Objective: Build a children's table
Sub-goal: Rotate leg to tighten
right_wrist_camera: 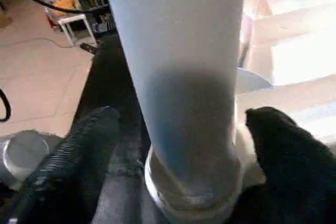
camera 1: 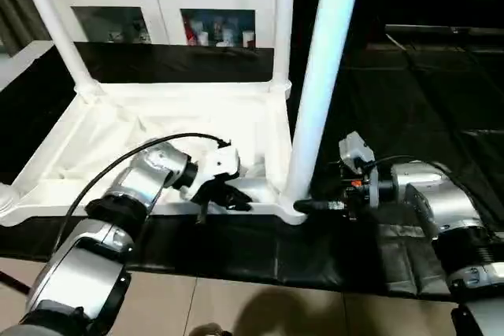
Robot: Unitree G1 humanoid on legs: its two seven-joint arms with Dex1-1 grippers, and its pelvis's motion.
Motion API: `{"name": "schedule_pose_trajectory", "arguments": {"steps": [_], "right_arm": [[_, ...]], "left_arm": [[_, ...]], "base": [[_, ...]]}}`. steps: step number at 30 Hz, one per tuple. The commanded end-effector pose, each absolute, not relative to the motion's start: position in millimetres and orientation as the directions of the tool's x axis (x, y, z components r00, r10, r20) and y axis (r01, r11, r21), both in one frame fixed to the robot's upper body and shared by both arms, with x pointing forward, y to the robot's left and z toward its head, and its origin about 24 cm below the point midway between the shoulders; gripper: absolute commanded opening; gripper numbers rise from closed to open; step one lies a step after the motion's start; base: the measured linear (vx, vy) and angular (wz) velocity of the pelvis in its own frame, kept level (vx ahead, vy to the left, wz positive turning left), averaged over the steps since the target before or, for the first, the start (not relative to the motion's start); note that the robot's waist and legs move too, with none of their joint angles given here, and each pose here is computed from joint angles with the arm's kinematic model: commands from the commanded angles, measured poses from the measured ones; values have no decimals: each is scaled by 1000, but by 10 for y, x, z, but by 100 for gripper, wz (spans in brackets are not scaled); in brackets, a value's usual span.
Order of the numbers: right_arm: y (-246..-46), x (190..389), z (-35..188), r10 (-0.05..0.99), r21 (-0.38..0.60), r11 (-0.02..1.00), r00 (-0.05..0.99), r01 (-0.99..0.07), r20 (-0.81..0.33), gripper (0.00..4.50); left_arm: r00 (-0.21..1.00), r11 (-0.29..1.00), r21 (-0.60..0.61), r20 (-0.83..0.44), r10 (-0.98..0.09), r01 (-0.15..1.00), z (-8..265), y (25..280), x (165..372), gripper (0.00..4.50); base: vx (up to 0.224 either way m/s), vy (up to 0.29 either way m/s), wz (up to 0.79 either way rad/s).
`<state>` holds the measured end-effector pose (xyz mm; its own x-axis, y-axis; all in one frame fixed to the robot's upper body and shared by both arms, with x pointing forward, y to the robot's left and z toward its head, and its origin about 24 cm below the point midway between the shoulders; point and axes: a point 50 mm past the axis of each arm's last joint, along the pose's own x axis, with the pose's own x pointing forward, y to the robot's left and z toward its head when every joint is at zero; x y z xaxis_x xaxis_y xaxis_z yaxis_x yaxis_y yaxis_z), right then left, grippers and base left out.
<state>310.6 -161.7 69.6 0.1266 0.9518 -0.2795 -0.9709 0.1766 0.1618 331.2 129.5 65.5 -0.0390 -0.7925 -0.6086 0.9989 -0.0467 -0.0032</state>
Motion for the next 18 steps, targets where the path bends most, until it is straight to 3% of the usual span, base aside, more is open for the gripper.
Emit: {"name": "schedule_pose_trajectory", "arguments": {"steps": [1, 18], "right_arm": [[-1593, 3134, 750, 957, 156, 158, 113, -975, -267, 377], [-1548, 3125, 678, 963, 195, 142, 89, -971, -256, 241]], "left_arm": [[-68, -90, 5, -609, -790, 996, 676, 1262, 3292, 0], [-49, -71, 11, -617, -786, 997, 666, 1275, 3288, 0]], "base": [[0, 0, 0], [0, 0, 0]]}}
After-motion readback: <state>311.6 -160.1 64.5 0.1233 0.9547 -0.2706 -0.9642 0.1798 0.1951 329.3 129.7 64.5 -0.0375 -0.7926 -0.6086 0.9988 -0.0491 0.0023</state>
